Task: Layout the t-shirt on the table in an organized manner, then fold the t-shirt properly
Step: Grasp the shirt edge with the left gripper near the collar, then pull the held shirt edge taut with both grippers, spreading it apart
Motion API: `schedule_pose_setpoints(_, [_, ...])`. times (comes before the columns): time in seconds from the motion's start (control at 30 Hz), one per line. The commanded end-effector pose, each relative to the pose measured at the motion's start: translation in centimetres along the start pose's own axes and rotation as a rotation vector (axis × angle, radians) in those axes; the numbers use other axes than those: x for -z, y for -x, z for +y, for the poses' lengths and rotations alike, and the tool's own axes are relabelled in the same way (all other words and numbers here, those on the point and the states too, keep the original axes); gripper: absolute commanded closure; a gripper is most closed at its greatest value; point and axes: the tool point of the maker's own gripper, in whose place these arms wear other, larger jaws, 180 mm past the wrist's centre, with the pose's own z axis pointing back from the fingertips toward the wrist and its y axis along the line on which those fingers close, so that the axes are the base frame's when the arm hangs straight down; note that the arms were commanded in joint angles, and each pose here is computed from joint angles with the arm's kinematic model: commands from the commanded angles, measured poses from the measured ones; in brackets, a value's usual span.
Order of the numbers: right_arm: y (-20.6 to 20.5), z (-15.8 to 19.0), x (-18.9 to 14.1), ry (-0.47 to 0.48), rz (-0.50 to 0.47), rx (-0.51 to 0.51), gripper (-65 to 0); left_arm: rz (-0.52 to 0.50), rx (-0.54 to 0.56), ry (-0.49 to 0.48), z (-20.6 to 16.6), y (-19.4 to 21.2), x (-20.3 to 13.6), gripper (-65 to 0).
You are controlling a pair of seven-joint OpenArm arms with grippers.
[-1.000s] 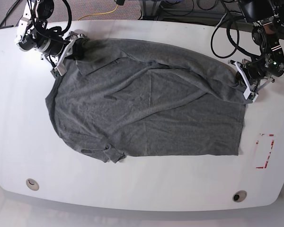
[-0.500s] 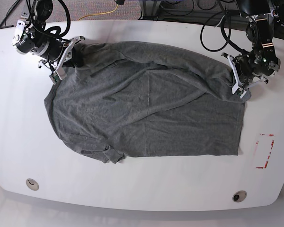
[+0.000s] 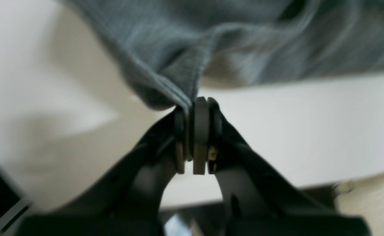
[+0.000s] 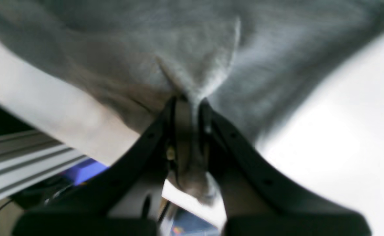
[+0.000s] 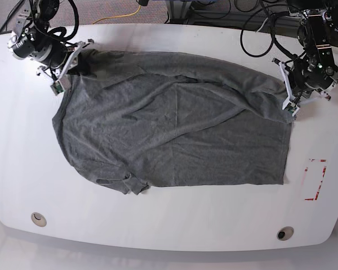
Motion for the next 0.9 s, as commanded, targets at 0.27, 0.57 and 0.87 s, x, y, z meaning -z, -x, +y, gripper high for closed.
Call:
schedule_pose_setpoints(0.27, [-0.4,-2.0,-1.6,0.066,-0.002,-0.019,-2.9,0.033,0.042,-0.037,-0.2,2.4,-1.7,0.0])
schedule_pose_setpoints(0.57, [-0.3,-2.3,-1.8,0.072,0.005,-0.028,-2.9,0.140,-0.024,-0.055,0.5,7.1,-2.3,0.0])
schedule_pose_setpoints(0.87, [-0.4,-2.4,-1.8,0.072,0.004,-0.027,-2.9,0.235,-0.058,-0.052,0.1,11.2,-3.0,0.0])
